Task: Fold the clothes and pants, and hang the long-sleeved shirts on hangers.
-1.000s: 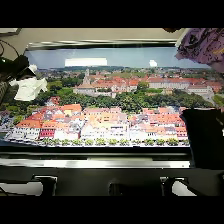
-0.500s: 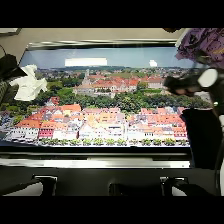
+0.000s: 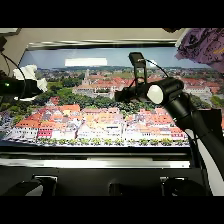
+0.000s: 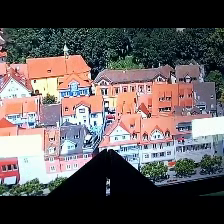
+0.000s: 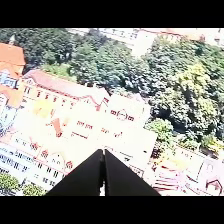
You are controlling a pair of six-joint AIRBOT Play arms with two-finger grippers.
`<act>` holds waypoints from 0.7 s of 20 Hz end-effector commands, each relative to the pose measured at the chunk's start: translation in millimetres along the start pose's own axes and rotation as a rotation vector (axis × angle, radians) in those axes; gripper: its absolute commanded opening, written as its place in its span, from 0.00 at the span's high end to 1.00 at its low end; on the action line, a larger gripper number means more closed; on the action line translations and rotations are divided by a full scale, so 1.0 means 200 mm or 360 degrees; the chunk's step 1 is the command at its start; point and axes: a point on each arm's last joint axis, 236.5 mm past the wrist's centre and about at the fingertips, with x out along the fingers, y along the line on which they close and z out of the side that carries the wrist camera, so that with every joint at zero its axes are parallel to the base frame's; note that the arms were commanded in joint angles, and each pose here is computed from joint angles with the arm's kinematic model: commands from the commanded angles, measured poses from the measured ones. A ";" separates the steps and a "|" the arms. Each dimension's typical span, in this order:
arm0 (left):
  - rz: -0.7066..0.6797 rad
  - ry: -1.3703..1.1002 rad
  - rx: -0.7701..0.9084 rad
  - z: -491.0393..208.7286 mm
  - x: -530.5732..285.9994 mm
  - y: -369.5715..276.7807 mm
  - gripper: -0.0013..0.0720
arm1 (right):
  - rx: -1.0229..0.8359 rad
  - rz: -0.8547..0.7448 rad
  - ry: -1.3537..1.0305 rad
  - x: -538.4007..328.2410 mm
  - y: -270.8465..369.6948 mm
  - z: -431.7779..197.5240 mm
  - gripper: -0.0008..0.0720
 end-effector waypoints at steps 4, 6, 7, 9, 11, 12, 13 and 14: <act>0.0003 -0.0044 0.0005 0.01 0.04 -0.03 0.95 | -0.0077 -0.0004 -0.0030 0.00 0.05 0.01 0.94; 0.0002 -0.0045 0.0006 0.01 0.04 -0.03 0.95 | -0.0077 -0.0004 -0.0030 0.00 0.05 0.01 0.94; 0.0002 -0.0044 0.0005 0.01 0.04 -0.03 0.95 | -0.0077 -0.0004 -0.0030 0.00 0.05 0.01 0.94; 0.0003 -0.0045 0.0006 0.01 0.04 -0.03 0.95 | -0.0077 -0.0004 -0.0030 0.00 0.05 0.01 0.94; 0.0003 -0.0045 0.0005 0.01 0.04 -0.03 0.95 | -0.0077 -0.0004 -0.0030 0.00 0.05 0.01 0.94; 0.0002 -0.0044 0.0005 0.01 0.04 -0.03 0.95 | -0.0077 -0.0004 -0.0030 0.00 0.05 0.01 0.94; 0.0002 -0.0045 0.0006 0.01 0.04 -0.03 0.95 | -0.0077 -0.0004 -0.0030 0.00 0.05 0.01 0.94; 0.0002 -0.0045 0.0006 0.01 0.04 -0.03 0.95 | -0.0077 -0.0004 -0.0030 0.00 0.05 0.01 0.94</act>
